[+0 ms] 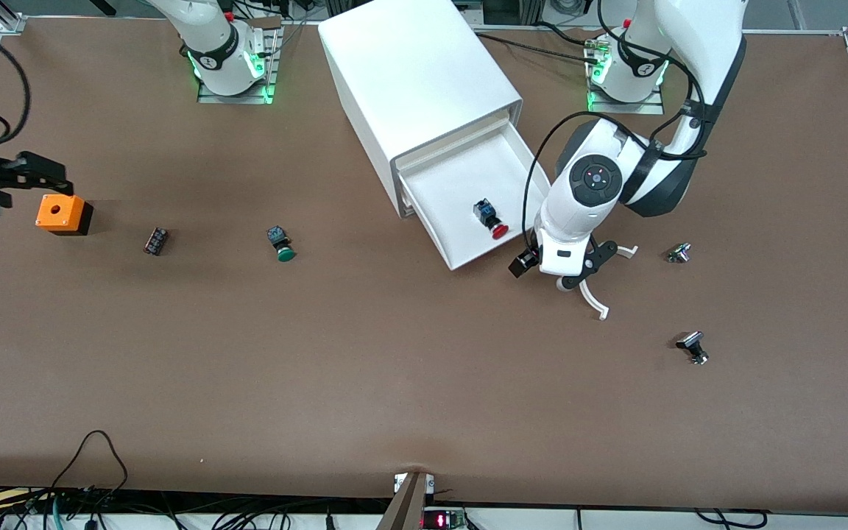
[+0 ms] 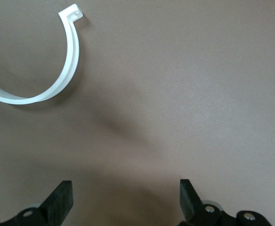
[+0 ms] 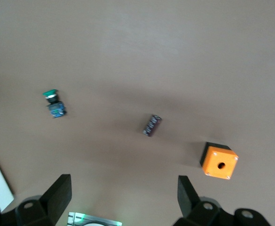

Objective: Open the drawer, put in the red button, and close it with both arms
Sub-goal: 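Push the drawer shut with the left gripper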

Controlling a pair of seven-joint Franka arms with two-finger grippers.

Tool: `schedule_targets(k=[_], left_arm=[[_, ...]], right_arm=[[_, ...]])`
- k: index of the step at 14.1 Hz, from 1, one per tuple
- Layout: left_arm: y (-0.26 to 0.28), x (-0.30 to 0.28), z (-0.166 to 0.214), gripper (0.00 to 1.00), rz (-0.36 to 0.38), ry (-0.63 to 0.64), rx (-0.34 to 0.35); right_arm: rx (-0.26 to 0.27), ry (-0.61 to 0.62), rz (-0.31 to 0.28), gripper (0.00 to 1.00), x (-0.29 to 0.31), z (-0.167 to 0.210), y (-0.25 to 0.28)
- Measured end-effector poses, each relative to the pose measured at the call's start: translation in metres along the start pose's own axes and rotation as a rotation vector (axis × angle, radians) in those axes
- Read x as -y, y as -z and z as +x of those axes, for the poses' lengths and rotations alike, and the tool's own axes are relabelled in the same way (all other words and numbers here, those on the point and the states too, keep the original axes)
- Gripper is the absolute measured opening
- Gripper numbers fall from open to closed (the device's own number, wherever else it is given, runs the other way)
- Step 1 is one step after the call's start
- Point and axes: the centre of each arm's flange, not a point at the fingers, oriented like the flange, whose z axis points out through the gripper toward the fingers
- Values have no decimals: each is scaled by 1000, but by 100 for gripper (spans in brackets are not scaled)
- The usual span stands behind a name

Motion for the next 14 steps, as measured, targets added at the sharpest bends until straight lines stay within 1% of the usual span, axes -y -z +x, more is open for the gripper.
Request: schedule_targets(k=[3,6,8,11,14], left_arm=[[-10,-7,-9,100,-16,1,-6],[-18,-9,-13,100,-9,-1,-29],[-18,-11,-17,100,-8,2,-30],[-19,-18,-41,100,0,-3,-27],[-21,-21,-71,100,38,-42,-21]], right_arm=[[21,-4,-10,100,-3,-3,-3],[33,0,-8,100,-1,-3,-4],[41,2,-6,100,0,-2,-8],[51,-1,-5,100,-1,0,-14],[50,-30,-6,100,0,0,-14]])
